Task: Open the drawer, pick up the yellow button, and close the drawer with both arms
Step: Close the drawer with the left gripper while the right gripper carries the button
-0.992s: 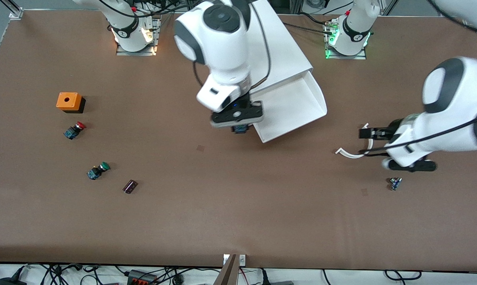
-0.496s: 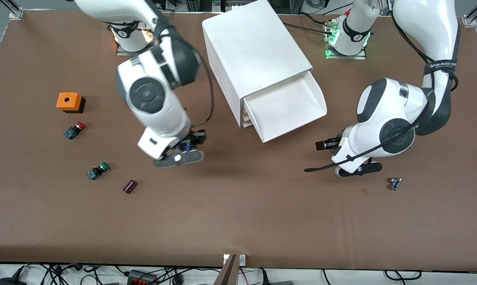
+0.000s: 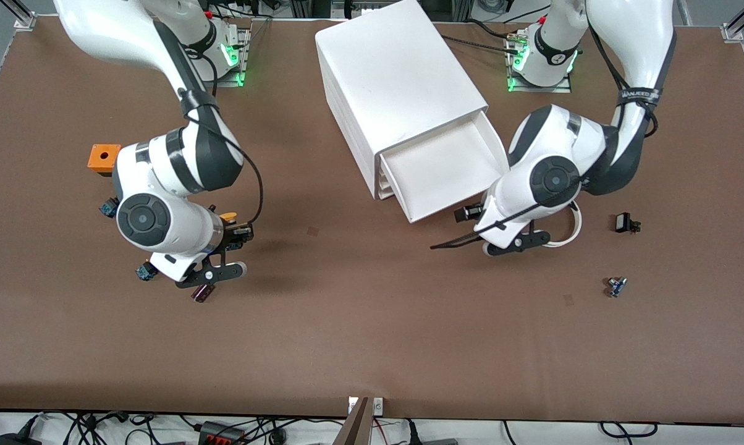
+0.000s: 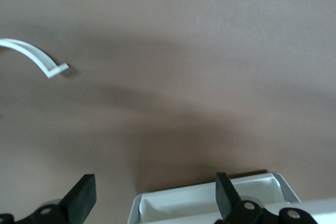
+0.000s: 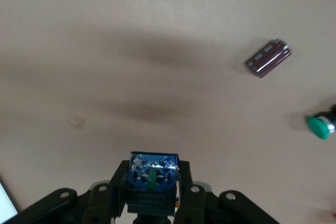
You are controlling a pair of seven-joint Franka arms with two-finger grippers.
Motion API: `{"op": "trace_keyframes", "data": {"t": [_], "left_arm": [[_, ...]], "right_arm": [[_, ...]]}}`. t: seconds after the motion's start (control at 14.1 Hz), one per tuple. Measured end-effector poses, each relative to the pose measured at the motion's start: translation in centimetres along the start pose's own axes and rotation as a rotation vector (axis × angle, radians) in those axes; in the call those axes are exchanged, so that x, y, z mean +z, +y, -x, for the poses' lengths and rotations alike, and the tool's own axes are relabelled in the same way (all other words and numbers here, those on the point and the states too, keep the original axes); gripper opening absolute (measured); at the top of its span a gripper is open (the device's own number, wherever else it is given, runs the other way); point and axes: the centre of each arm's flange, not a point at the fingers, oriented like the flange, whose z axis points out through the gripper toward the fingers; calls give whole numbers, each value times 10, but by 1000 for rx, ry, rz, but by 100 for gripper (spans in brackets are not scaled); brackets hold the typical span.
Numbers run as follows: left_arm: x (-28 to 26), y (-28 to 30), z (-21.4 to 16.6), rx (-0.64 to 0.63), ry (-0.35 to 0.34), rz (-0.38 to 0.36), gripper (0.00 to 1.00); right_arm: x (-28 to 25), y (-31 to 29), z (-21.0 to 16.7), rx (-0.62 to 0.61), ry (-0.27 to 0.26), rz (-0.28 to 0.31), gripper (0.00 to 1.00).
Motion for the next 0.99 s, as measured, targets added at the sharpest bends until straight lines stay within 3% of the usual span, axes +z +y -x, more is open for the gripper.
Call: {"op": "trace_keyframes", "data": {"t": [0.14,0.99], "left_arm": [[2,12,16,-22,-8,0,100],[30,49,109,-41,-47,-43,100]], "right_arm": [[22,4,0,-18,-4,-30,41],[142,39,5,-31,37,-28,41]]}}
